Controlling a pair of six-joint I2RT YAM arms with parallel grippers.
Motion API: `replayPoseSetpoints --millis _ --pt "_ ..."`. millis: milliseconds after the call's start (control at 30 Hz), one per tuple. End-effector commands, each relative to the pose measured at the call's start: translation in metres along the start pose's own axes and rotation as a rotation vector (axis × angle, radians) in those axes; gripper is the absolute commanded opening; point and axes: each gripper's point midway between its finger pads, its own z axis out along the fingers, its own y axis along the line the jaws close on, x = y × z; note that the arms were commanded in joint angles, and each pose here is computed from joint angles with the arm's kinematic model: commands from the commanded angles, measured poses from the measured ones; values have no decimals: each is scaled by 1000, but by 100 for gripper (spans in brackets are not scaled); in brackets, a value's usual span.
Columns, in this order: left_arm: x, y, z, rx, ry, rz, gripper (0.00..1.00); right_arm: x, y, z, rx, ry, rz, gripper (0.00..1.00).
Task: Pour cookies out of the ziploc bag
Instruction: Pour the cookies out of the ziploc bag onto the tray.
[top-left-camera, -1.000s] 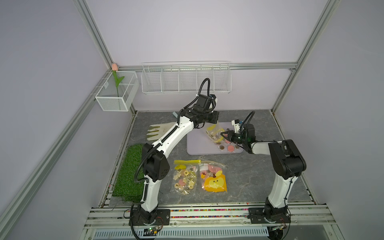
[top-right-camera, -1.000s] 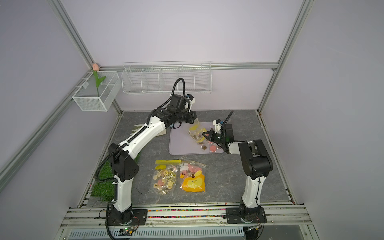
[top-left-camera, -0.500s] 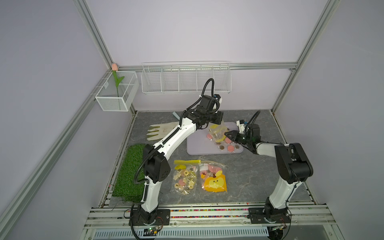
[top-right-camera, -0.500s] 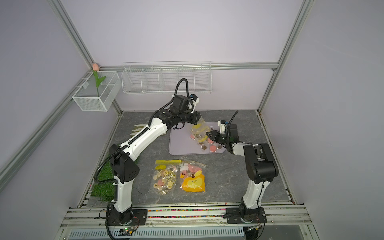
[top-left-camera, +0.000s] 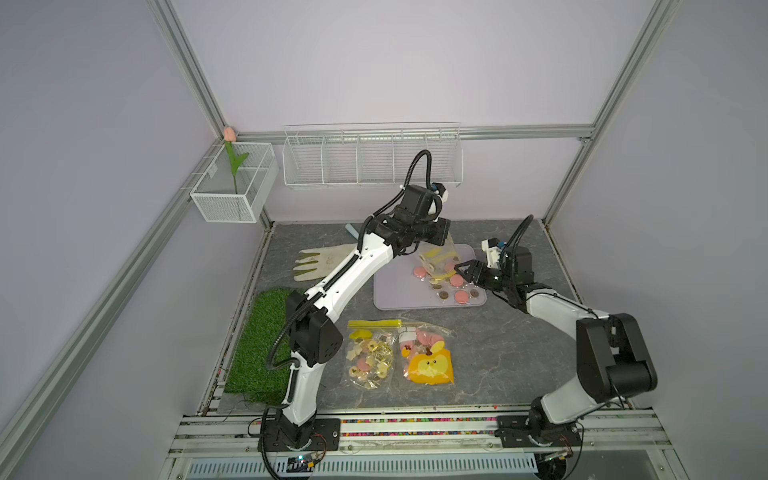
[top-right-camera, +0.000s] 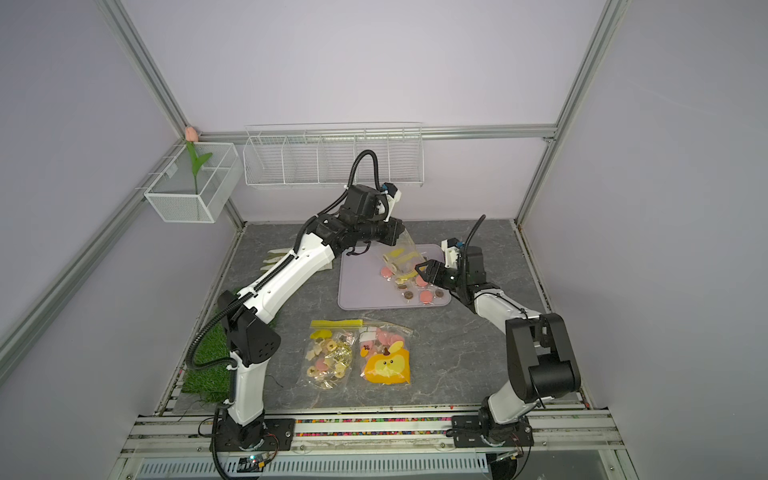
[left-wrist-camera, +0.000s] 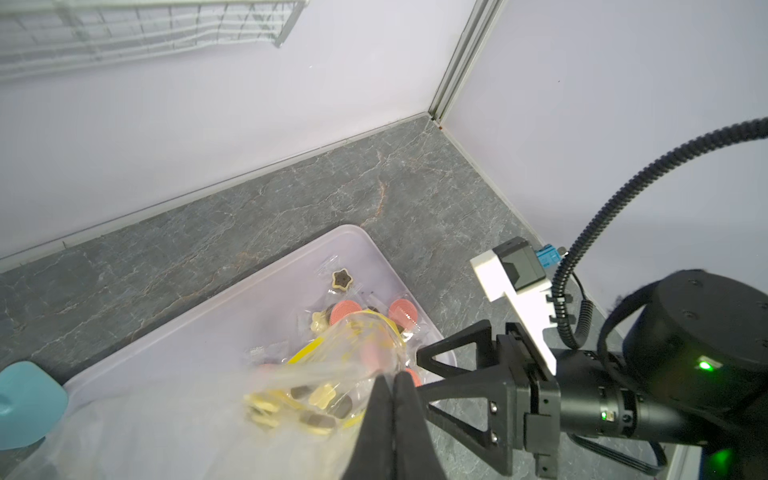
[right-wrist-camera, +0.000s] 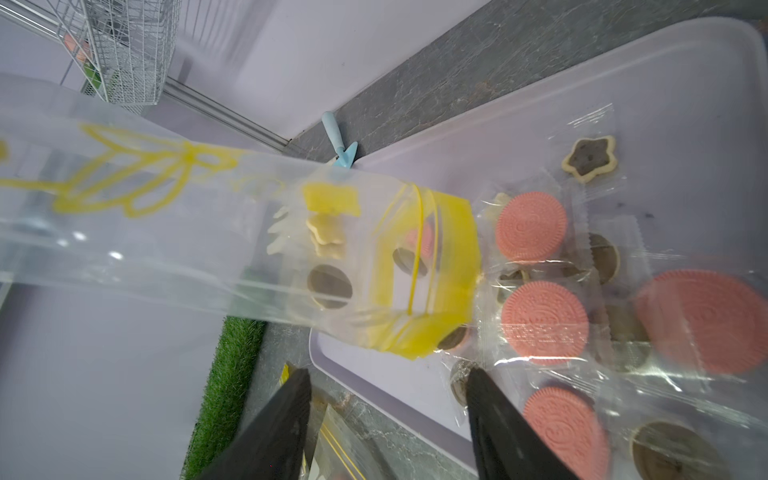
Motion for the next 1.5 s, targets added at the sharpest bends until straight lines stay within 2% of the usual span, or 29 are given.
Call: replayPoseSetpoints --millis 0,233,300,567,800,1000,1200,1367,1467 --pt "3 -6 3 -12 23 34 0 14 -15 -9 92 32 -13 63" --pt "10 -15 10 -38 66 84 0 11 -19 -8 122 37 -17 64" --pt "13 -13 11 -47 76 86 0 1 -11 -9 112 21 -29 64" --pt "15 -8 11 -70 85 99 0 1 -13 -22 161 0 -27 64" --pt "15 -3 10 -100 87 115 0 12 -27 -34 242 0 -11 63" --pt "13 -7 7 -91 79 127 0 3 -33 -44 309 -39 -9 63" --pt "11 -19 9 -70 66 146 0 -9 -24 -23 243 -26 -5 63" --pt "10 -30 15 -31 60 130 0 -7 -23 6 210 17 5 63" --pt "11 -30 15 -34 63 131 0 -7 -26 11 207 19 16 63"
